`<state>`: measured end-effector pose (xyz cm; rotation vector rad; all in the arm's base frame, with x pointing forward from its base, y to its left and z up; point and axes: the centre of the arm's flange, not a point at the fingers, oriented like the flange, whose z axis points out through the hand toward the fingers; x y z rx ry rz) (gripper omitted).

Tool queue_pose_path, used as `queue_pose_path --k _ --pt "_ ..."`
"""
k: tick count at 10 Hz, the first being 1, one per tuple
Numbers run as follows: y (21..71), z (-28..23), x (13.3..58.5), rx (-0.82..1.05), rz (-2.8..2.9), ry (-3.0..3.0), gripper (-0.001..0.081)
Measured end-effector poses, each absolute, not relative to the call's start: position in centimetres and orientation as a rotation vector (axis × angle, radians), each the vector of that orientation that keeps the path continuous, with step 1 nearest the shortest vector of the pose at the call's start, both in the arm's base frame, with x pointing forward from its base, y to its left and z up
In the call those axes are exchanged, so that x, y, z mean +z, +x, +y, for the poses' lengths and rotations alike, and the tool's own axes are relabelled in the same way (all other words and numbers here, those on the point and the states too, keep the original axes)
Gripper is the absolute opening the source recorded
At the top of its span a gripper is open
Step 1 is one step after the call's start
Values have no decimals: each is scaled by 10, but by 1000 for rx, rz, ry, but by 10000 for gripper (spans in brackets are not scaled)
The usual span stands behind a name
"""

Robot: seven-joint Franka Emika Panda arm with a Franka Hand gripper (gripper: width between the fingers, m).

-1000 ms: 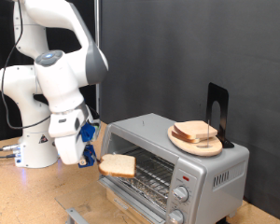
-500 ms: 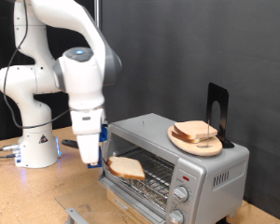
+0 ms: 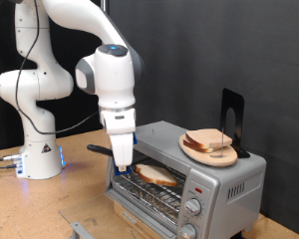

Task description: Make a piece of toast with the oven

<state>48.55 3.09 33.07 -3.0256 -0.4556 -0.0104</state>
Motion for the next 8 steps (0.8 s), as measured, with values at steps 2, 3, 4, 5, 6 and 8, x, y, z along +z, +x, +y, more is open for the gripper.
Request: queue_pose_path --k 2,3,4,5,6,8 --pt "482 35 326 17 -454 -3021 466" --pt "477 35 322 51 -451 -3016 466" --pt "472 34 316 80 -449 -3014 466" --pt "466 33 309 109 -444 -3012 466" --pt "460 30 302 135 -437 -3010 466" --pt "451 26 293 154 -426 -3007 466"
